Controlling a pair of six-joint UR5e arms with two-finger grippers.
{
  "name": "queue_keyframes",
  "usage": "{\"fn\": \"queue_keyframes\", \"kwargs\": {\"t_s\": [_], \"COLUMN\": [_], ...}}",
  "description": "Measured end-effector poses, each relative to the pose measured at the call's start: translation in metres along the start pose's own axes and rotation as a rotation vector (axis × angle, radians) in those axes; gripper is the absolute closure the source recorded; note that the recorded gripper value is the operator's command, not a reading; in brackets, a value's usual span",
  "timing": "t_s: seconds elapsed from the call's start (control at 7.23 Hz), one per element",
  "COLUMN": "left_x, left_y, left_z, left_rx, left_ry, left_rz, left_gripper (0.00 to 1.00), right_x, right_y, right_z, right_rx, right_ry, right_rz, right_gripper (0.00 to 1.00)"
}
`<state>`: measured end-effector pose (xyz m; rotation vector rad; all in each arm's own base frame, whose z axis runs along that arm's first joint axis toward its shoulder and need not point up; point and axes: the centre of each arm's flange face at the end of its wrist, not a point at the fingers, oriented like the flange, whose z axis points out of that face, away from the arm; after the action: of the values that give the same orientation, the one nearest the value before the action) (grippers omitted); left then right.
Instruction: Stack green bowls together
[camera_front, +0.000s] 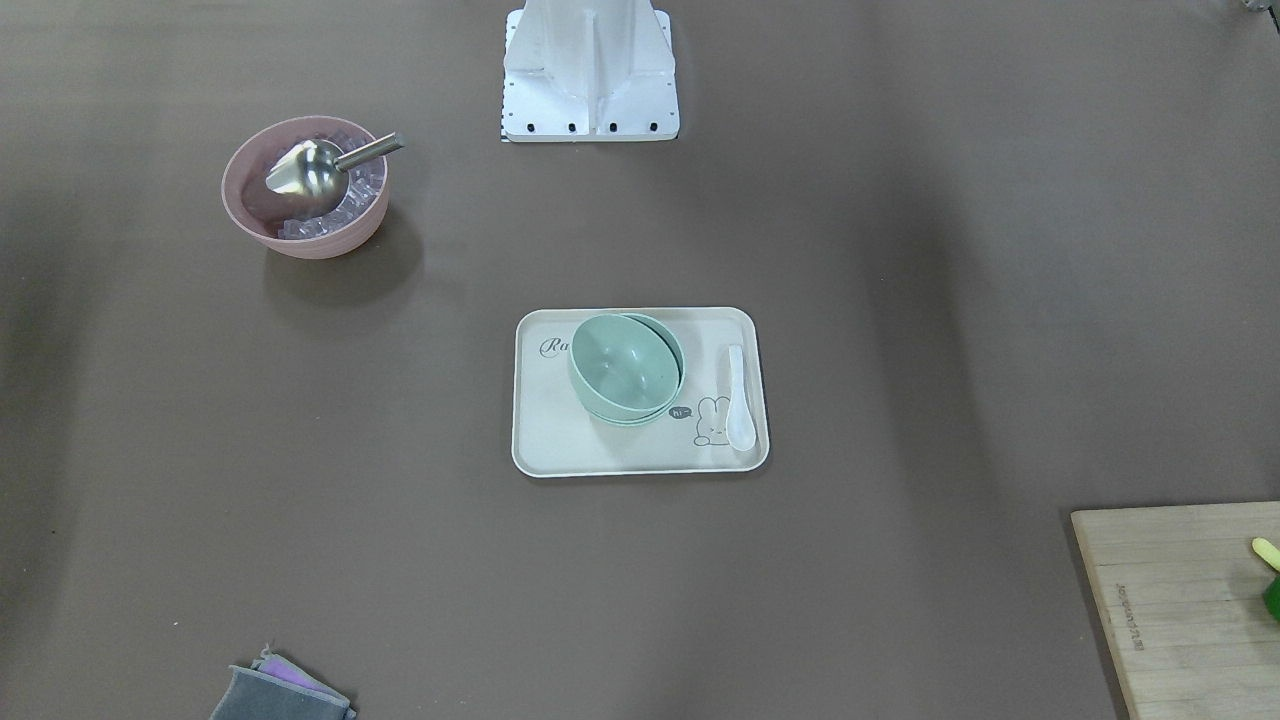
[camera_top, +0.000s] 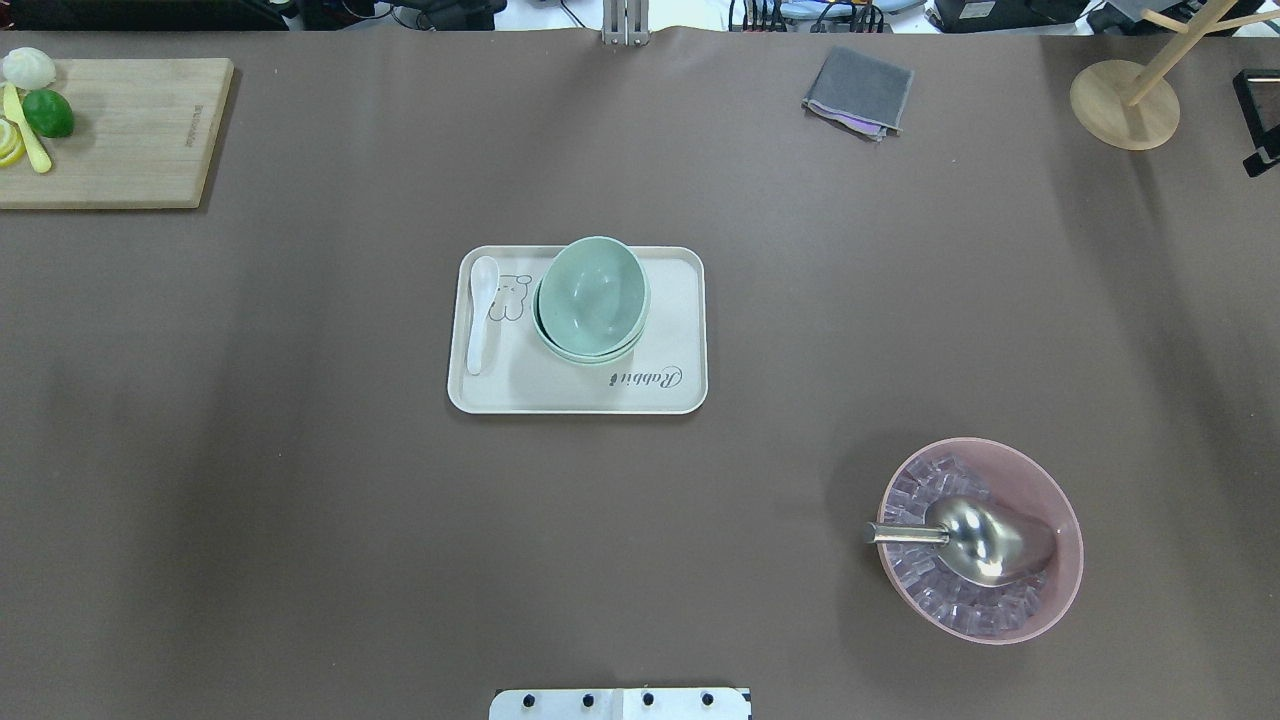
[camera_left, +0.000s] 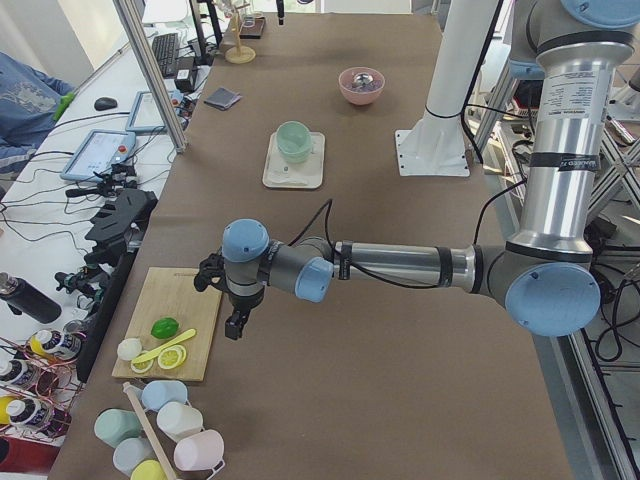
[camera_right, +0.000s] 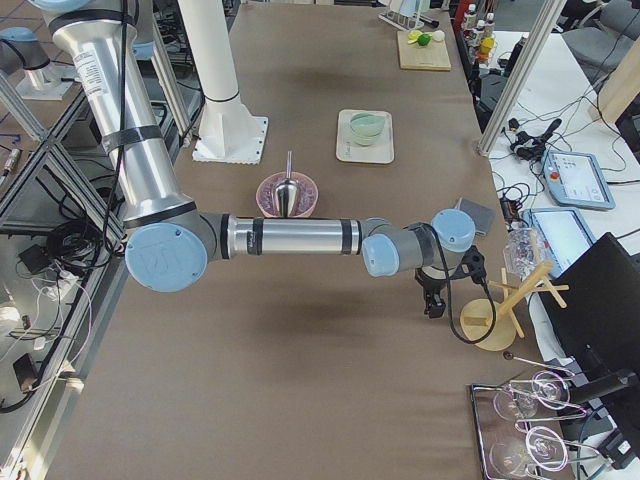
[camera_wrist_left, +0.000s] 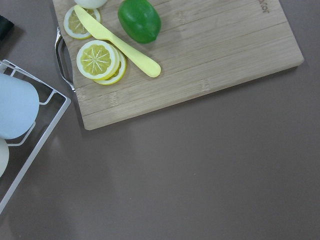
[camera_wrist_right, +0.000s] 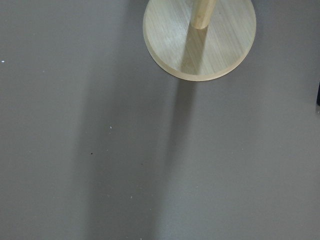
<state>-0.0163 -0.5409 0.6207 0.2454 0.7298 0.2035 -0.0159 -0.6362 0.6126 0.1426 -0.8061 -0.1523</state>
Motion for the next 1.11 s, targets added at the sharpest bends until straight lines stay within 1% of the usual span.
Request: {"fn": "queue_keyframes", "kwargs": {"t_s": [0.14,0.28,0.41,0.69,1.11], "left_x": [0.005,0.016,0.024,0.028,0.025], "left_y": [-0.003,-0.005,0.001,0.016,0.032], "left_z": [-0.008,-0.024,-0.037,-0.043,-0.038], "left_rx": [-0.039,-0.076,-0.100,-0.125,-0.139], "left_ry": [0.034,0.066,0.079,0.082,0.094], "left_rz": [-0.043,-0.091,-0.124,-0.153,-0.175], "left_gripper": [0.02,0.02,0.02,0.02,0.02], "right_x": [0.004,0.007,0.008,0.011,0.027], "right_y": [0.002,0.005,0.005,0.013,0.041], "right_z": [0.004,0.006,0.007,0.009,0.022], "right_rx": [-0.007,-0.012,-0.013,-0.013,-0.015], "right_ry": [0.002,0.001,0.002,0.004,0.029], "right_rz": [-0.002,-0.003,-0.006,-0.012,-0.018], "right_gripper": [0.00,0.00,0.00,0.00,0.00]}}
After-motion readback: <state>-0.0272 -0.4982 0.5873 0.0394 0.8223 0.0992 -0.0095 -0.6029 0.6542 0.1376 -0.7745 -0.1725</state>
